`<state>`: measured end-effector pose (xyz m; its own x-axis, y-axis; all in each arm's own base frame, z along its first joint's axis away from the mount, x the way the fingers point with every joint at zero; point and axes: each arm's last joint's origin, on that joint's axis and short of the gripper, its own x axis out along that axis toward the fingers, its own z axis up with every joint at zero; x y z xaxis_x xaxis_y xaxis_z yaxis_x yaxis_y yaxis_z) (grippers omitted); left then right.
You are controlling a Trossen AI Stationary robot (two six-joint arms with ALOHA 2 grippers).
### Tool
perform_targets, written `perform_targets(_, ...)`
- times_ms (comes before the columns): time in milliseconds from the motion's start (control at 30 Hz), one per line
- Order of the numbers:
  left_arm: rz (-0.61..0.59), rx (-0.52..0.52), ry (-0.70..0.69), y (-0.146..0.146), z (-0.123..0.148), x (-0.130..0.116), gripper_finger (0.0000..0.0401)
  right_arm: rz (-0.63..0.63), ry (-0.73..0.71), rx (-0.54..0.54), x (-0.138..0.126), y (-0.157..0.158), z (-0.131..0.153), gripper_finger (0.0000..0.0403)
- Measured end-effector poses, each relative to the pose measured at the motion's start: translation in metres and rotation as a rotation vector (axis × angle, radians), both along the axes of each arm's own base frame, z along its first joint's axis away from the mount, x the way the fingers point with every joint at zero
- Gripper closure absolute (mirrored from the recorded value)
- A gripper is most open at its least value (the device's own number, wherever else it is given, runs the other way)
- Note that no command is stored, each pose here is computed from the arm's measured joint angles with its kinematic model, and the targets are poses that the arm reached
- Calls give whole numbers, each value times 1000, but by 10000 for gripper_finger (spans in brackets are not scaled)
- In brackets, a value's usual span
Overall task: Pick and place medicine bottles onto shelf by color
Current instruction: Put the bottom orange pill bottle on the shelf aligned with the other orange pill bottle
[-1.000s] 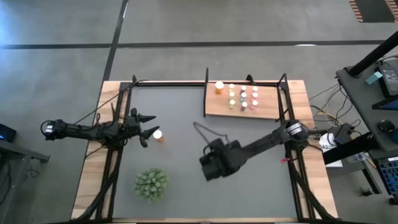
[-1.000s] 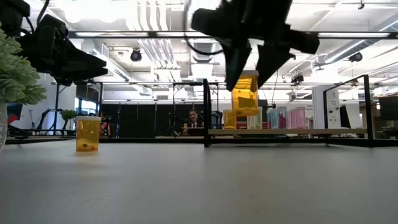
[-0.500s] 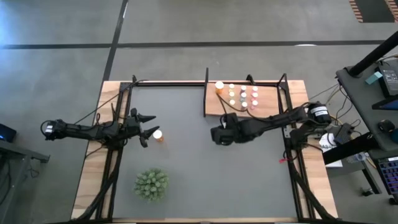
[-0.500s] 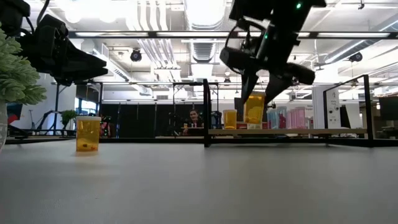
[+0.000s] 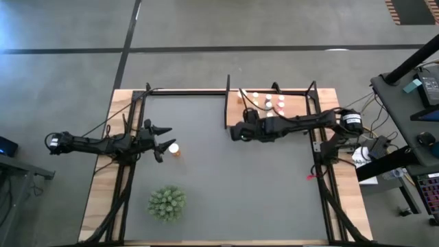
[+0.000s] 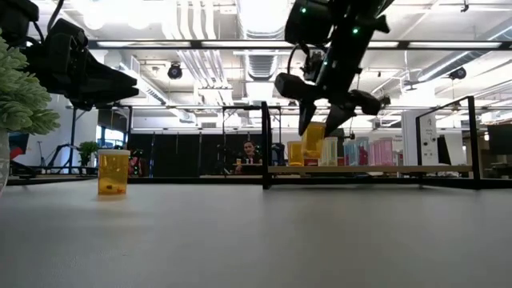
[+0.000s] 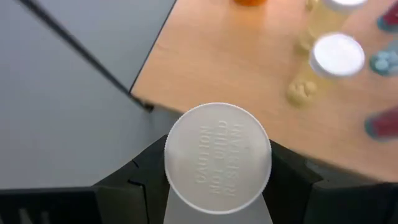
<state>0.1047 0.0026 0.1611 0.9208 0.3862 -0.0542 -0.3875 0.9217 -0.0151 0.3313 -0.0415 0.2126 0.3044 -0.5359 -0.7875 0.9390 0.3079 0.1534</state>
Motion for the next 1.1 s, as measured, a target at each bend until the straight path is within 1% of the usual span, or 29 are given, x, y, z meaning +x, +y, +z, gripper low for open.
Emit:
perform_targets(300,0,0,0,0,0,0,163,-30,-30,21,8,-28,-11,215)
perform_targets(433,0,0,0,0,0,0,163,-30,-39,28,10,-37,-7,215)
perform_targets(867,0,0,1,0,0,0,163,47,24,-18,9,-50,-3,215)
perform_targets(1100,0,0,0,0,0,0,163,111,39,2,10,-60,4,215)
